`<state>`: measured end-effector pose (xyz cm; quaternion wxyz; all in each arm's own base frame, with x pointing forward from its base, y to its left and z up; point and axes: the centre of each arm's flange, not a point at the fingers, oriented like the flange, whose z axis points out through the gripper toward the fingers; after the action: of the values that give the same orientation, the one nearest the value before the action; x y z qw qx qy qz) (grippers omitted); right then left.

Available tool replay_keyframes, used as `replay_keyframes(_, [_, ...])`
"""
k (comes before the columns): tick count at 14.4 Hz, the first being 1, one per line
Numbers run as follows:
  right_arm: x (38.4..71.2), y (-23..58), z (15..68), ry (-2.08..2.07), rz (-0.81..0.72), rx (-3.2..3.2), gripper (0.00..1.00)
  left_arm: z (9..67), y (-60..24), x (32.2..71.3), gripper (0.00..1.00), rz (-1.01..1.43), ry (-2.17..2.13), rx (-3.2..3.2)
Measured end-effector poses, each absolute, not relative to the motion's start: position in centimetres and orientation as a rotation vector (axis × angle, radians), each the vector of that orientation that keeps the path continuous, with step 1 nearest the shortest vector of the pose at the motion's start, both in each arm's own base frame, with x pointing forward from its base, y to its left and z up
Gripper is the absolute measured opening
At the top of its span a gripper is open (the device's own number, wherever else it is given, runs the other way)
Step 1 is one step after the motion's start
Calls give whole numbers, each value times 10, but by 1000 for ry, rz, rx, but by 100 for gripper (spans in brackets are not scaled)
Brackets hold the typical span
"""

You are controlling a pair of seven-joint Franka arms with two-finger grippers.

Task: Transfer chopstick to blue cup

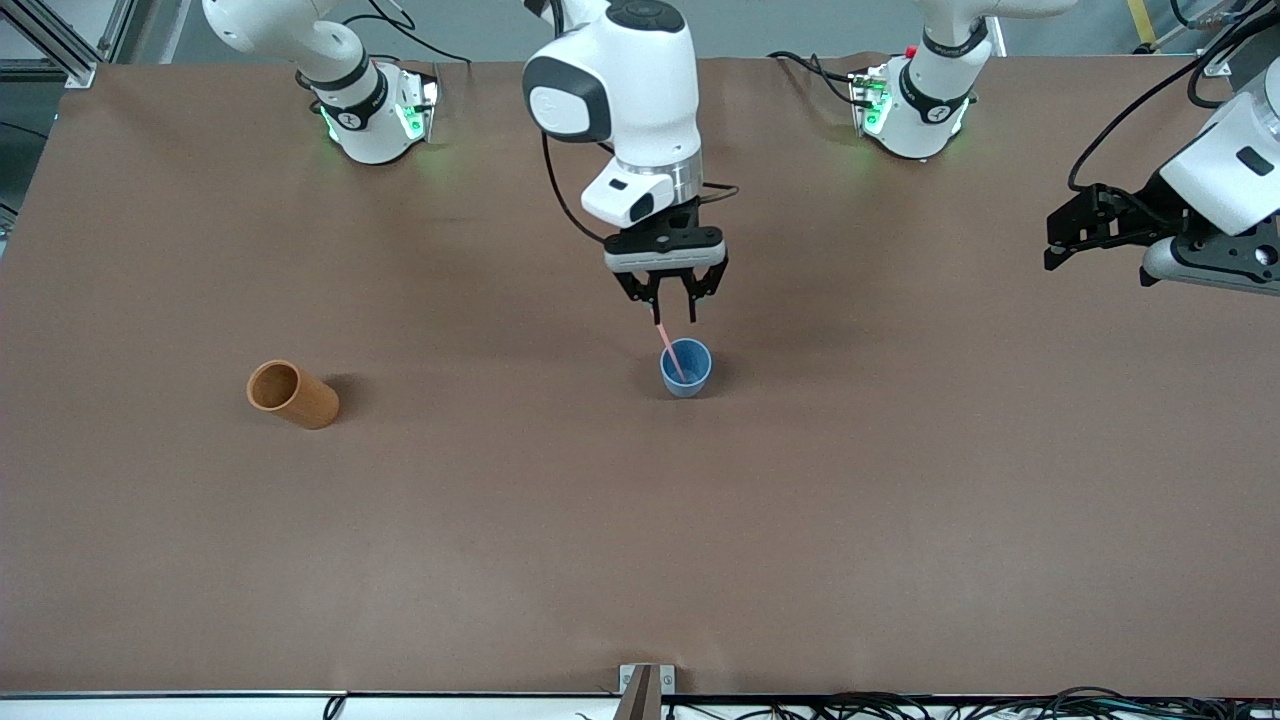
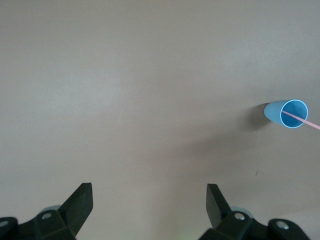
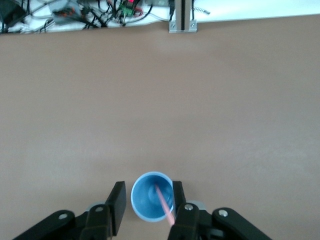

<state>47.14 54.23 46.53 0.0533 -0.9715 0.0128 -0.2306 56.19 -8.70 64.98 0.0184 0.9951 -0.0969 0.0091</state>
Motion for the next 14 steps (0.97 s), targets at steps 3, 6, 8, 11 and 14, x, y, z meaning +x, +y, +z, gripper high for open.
replay_keyframes(3, [501,504,507,143,-755,-2913,78,647,-91,563,100,19,-308,3077])
replay_keyframes(6, [525,447,555,237,-691,-2912,100,648,-92,562,100,20,-309,3074])
replay_keyframes(8, [534,395,584,229,-566,-2976,100,648,-88,563,100,22,-295,3076])
replay_keyframes(11, [537,309,618,213,-385,-3100,100,649,-86,563,100,26,-266,3078])
replay_keyframes(14, [534,240,631,188,-236,-3193,100,650,-86,563,100,30,-254,3079])
